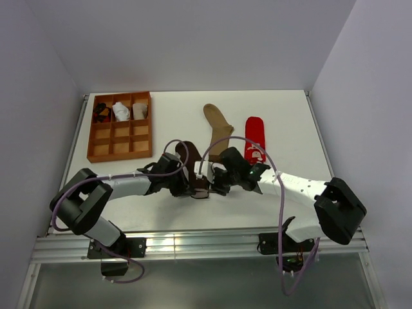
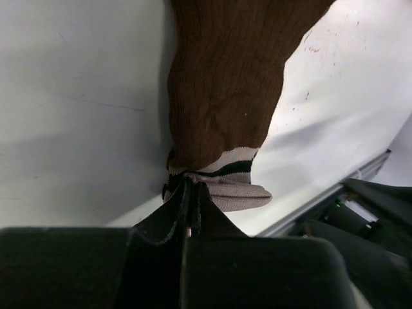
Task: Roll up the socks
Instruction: Roll the sock at the center of the board.
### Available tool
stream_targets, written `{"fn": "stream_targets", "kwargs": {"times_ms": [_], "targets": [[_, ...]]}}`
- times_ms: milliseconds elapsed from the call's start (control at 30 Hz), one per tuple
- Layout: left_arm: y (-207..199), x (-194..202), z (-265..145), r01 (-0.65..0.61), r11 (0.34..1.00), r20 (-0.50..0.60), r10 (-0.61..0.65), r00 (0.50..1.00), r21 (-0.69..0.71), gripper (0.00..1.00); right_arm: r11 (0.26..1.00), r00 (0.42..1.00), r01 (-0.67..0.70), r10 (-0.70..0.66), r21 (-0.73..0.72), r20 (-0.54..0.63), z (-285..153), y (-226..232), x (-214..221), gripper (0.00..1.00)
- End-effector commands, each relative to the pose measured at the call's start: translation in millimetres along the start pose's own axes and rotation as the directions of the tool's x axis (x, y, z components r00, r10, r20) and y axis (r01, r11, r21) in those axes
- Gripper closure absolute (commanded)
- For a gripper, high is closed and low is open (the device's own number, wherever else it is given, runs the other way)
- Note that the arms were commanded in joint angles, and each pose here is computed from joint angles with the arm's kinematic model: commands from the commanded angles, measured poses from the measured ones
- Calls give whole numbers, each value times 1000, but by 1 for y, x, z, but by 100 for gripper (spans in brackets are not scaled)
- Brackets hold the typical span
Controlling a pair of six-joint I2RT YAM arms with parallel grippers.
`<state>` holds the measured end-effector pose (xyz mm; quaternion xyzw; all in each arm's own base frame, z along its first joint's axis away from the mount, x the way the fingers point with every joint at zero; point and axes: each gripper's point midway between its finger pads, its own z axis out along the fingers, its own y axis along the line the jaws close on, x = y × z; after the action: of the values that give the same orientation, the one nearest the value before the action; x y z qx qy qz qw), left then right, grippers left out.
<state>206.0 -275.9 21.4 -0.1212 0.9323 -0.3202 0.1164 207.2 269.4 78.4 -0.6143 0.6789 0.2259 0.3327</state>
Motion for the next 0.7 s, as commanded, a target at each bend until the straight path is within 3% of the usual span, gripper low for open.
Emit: {"fn": "stream_targets", "kwargs": {"times_ms": [0,367,667], "targets": [[59,45,-1,73,974,-171,-111,979,-216,100,984,986,163,-165,77,28,2,-7,-13,52],[55,41,8,89,966,-211,-143,967,-243,100,900,907,422,-419,111,-54,27,33,-4,53],[56,38,6,88,968,-216,-141,966,-236,100,864,874,485,-479,133,-77,33,41,2,57]]}}
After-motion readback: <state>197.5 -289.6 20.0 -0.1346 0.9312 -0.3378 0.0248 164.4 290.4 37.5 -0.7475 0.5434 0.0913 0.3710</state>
